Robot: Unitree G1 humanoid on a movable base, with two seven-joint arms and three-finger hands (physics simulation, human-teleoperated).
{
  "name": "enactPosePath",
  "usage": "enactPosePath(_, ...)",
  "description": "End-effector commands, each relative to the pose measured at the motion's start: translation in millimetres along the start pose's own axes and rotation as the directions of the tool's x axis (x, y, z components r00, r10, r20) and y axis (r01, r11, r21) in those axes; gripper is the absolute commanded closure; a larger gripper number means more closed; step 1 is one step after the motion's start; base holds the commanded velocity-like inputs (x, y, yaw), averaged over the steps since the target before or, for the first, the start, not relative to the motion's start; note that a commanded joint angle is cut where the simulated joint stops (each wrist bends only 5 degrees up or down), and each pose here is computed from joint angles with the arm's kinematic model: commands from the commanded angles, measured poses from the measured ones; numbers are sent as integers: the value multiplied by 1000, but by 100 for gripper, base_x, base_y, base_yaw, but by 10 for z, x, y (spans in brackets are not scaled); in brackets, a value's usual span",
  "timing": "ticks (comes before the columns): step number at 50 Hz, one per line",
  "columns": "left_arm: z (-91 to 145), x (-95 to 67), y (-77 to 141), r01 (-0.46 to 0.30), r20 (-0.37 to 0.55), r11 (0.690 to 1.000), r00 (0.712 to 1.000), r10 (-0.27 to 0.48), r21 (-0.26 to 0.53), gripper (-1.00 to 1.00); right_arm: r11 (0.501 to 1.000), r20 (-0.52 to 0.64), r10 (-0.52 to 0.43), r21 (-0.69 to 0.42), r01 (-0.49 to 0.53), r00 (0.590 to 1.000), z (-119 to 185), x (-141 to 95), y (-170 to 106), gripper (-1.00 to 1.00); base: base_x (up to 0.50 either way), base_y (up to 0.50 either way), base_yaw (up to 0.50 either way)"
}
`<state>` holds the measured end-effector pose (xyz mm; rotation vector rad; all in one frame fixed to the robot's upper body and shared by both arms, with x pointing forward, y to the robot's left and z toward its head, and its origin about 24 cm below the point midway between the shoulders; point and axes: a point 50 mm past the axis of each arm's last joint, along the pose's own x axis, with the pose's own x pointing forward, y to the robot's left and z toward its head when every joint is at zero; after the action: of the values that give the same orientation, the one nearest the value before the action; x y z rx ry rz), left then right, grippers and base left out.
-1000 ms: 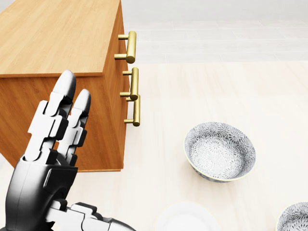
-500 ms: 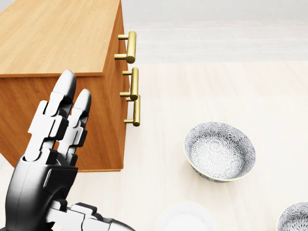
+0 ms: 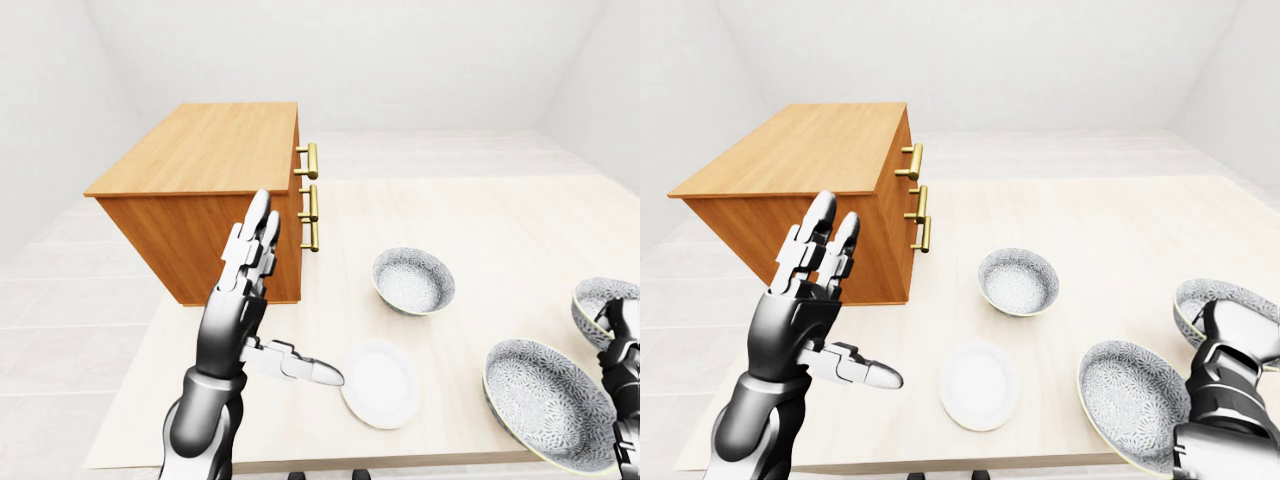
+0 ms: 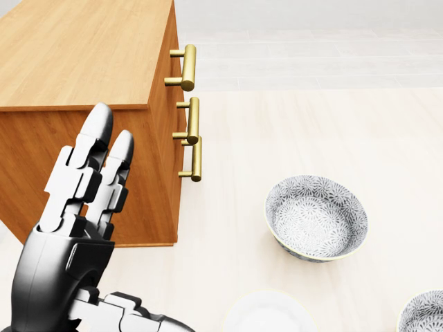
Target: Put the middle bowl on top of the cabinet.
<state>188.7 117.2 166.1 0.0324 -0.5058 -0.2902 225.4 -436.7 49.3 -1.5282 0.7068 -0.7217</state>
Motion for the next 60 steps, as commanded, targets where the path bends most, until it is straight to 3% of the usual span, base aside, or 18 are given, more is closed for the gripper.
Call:
enactPosePath(1, 3, 0, -8, 2, 1, 1000, 1000, -2, -3, -100, 997, -1, -77, 1, 77, 997, -20, 132, -260, 100, 0, 0, 0)
enactPosePath(16, 16, 0, -8, 4, 7, 1000, 1000, -4, -5, -100, 983, 36, -184, 2, 184, 982, 58, 260, -590, 100, 0, 0, 0)
enactPosePath(35, 13, 9, 40, -22, 11, 1000, 1000, 22, -4, -100, 940, 96, -341, 63, 336, 935, 278, 345, -1026, 100, 0, 0, 0)
enactPosePath(41, 2, 5, 16, -10, 4, 1000, 1000, 10, -5, -100, 916, 136, -401, 82, 393, 906, 370, 329, -1154, 100, 0, 0, 0)
enactPosePath(43, 55, 26, 91, -57, 34, 998, 998, 57, 10, -100, 904, 146, -425, 101, 414, 893, 411, 317, -1205, 100, 0, 0, 0)
enactPosePath(49, 19, 21, 92, -57, 16, 998, 998, 57, 15, -100, 887, 147, -458, 136, 440, 877, 483, 313, -1293, 100, 0, 0, 0)
enactPosePath(52, 13, 20, 87, -53, 13, 998, 999, 53, 16, -100, 861, 124, -496, 201, 468, 859, 478, 294, -1385, 100, 0, 0, 0)
enactPosePath(57, 16, 21, 78, -47, 15, 999, 999, 47, 12, -100, 835, 210, -549, 190, 517, 809, 615, 188, -1441, 100, 0, 0, 0)
enactPosePath(60, 13, 22, 83, -47, 14, 999, 999, 47, 11, -100, 841, 215, -536, 218, 495, 816, 660, 168, -1471, 100, 0, 0, 0)
